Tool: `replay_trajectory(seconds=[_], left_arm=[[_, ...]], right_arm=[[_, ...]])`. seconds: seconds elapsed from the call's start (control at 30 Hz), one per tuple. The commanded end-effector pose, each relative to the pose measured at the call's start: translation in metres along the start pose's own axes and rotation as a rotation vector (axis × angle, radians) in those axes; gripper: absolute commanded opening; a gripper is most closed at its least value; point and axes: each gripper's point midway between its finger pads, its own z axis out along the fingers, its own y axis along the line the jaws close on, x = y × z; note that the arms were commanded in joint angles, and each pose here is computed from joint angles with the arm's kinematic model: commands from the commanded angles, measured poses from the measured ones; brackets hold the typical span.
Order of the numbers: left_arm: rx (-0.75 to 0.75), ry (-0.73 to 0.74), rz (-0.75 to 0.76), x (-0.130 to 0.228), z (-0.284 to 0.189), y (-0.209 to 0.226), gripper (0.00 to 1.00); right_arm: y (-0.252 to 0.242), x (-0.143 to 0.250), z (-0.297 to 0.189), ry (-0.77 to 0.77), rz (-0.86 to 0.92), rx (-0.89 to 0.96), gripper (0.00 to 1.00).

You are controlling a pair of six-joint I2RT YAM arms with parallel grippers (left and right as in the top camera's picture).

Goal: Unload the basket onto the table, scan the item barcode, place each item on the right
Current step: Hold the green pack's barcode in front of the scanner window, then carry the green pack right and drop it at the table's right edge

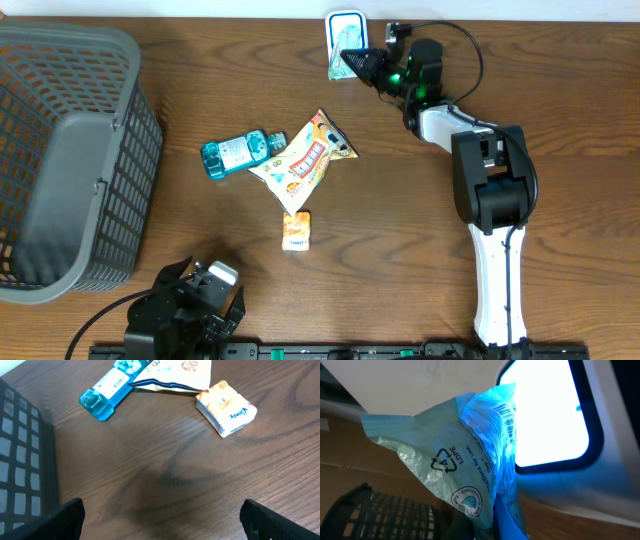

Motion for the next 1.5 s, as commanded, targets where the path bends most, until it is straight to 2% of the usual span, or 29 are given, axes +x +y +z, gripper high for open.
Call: replay_trajectory(seconds=[0.0,0.17,0.43,0.6,0.77,0.93,1.07,1.13,1.47], left_arm=[[0.011,0.021,0.003,0.005,0.001,-0.003,0.99],[0.012,0.021,0.003,0.005,0.001,-0.003,0.99],[0.012,0.021,0.003,0.005,0.001,-0.003,0.99],[0.012,0.021,0.003,0.005,0.001,-0.003,0.99],[0.012,0.021,0.003,0.005,0.001,-0.003,0.99],[0.012,0.021,0.003,0.005,0.001,-0.003,0.99],[0.011,0.021,0.003,0.005,0.001,-0.003,0.99],[0.012,0.021,0.003,0.005,0.001,-0.003,0.99],[0.012,0.021,0.003,0.005,0.001,-0.003,0.99]], right_arm=[[0.007,-0.022,-0.005,-0.055,-0.014,-0.005,0.01],[-0.017,-0.025,-0.008,-0.080,0.036,0.088,0.01],[-0.017,-0.018,-0.006,-0.056,0.022,0.091,0.01],[-0.007,-0.009,0.000,-0.015,-0.030,0.067,0.01],[0.005,-0.009,-0.006,0.012,-0.078,0.126,0.01],[0.050,-0.020,-0.036,0.034,-0.189,0.236,0.01],[0.091,-0.024,-0.083,0.037,-0.251,0.398,0.01],[0.094,-0.021,-0.103,0.043,-0.250,0.491,0.01],[0.036,0.002,-0.212,0.098,-0.123,1.041,0.01]])
